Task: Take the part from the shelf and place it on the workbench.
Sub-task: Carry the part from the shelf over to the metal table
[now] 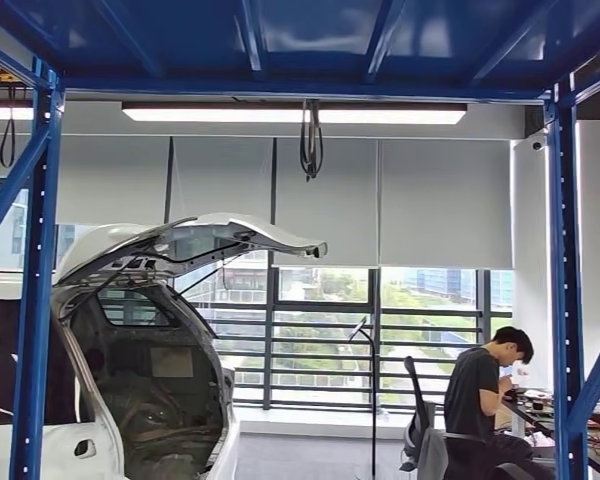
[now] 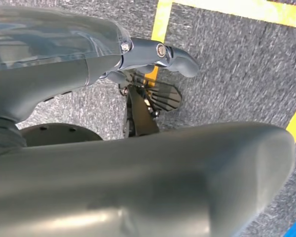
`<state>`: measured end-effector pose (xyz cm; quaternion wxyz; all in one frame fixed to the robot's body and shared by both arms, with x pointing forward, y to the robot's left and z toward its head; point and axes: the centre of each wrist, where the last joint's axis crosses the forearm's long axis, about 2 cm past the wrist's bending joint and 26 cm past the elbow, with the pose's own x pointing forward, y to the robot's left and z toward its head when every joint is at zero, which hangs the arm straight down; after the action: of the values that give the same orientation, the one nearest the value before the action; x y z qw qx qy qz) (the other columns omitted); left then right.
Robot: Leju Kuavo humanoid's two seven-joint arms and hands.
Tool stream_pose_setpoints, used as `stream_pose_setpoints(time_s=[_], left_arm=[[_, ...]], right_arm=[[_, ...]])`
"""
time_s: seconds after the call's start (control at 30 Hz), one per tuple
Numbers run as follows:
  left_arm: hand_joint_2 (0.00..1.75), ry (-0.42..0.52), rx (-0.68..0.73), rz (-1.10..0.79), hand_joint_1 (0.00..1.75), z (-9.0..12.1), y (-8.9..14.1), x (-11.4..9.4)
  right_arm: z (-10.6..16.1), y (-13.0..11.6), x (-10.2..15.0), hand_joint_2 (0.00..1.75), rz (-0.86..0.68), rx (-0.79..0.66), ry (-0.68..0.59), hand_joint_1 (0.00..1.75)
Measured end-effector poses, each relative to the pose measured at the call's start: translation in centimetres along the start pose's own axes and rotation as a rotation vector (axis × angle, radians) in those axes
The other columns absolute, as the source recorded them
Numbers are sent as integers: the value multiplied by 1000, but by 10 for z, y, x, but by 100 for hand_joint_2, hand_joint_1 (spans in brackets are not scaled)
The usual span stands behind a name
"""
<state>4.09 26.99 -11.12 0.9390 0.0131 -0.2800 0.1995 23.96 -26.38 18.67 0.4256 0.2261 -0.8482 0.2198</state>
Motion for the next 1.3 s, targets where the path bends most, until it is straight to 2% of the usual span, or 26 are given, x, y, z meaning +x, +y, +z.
stream_pose_setpoints(time_s=[0.53,1.0,1.3], left_arm=[[175,2,-2,-6,0,0,0,0],[175,-1,-1,-15,0,-1,1,1],[175,-5,-2,-17,0,-1,1,2]], right_arm=[[-2,2,0,175,31,20,-9,175],[-2,5,2,175,-23,32,-47,175],[-1,4,1,175,-58,8,-25,175]])
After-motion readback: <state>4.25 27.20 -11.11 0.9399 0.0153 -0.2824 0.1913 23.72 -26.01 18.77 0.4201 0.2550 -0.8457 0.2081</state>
